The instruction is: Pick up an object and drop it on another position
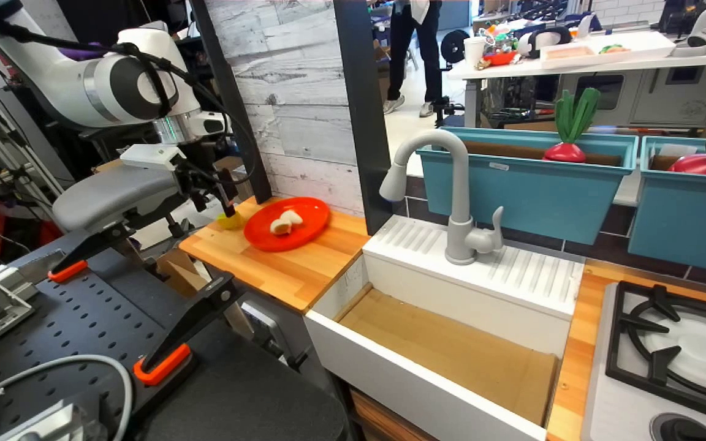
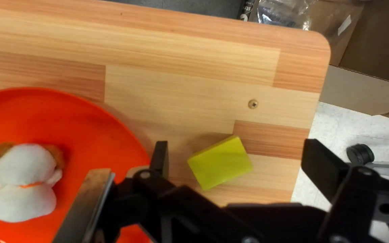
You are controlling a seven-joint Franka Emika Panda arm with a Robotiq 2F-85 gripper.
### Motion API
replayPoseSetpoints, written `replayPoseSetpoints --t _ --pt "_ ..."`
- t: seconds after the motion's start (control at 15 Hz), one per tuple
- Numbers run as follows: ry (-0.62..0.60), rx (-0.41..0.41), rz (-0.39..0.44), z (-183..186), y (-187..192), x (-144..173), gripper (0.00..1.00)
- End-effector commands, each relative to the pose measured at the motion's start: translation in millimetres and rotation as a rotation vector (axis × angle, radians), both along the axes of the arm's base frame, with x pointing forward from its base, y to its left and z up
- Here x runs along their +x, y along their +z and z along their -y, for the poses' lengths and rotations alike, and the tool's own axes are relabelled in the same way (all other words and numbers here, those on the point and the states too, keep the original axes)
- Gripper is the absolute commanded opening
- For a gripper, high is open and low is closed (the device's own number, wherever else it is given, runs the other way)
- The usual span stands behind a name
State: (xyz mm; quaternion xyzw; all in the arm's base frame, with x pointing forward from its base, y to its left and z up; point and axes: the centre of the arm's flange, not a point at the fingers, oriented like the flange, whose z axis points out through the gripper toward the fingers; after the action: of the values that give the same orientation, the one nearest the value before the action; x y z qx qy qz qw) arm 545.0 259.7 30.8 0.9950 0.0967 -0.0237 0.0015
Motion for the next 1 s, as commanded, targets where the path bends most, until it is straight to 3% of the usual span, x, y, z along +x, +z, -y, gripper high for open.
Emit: replayPoseSetpoints --t 0.0,0.87,0.93 --pt "0.051 -0.041 0.012 -1.2 -0.6 15.7 1.0" --pt "0.102 -0.077 -0.005 -4.0 -28.4 16.4 1.0" --pt "0.105 -0.075 -0.012 -4.9 -28.9 17.2 0.75"
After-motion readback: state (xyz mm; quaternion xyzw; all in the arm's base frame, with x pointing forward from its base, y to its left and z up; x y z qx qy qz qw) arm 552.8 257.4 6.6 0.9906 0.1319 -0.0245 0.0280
